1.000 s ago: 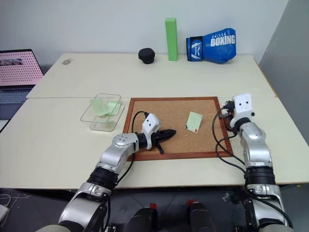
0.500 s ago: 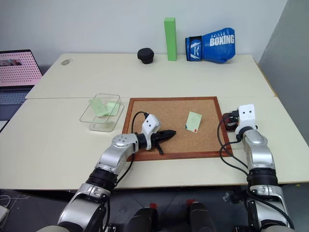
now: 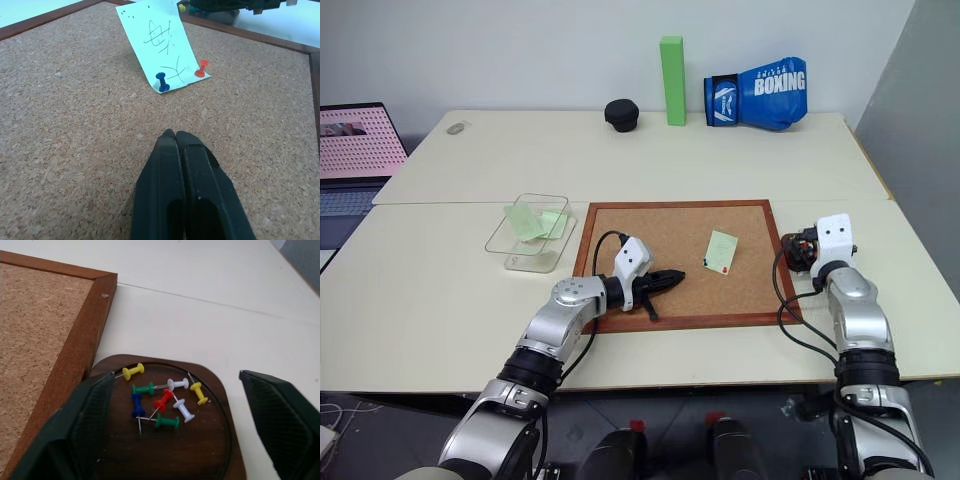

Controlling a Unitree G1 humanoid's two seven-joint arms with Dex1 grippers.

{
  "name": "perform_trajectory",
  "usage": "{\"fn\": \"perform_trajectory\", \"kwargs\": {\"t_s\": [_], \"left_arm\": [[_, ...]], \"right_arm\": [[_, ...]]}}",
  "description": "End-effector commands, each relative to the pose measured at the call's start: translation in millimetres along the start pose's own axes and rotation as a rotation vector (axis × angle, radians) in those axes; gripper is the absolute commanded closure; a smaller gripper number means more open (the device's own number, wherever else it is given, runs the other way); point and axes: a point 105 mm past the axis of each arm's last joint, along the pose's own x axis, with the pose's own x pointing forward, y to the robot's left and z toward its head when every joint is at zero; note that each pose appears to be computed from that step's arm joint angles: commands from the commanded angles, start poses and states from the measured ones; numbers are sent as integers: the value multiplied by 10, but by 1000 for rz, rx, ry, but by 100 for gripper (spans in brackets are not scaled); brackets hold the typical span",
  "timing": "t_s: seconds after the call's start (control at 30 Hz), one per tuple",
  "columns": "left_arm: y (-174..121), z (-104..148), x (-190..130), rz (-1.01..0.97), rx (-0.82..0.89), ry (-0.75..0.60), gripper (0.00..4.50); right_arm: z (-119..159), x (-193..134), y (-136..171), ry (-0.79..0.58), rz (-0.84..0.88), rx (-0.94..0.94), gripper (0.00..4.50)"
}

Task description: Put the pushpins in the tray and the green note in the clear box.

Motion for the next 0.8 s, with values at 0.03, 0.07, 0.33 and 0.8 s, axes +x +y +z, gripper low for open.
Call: {"fn": "perform_trajectory", "kwargs": {"t_s": [0.03, 0.07, 0.33, 0.8], "left_arm": [[-29, -29, 20, -18, 3, 16, 450], [-29, -29, 20, -18, 3, 16, 450], [-36, -39, 11, -22, 5, 19, 450], [-53, -100, -40, -29, 6, 39, 450]], "right_arm": [[200, -59, -63, -76, -8, -90, 5], [223, -74, -58, -86, -1, -95, 5], [421, -370, 545, -201, 450, -49, 5], [292, -635, 1258, -155, 825, -1, 5]]}}
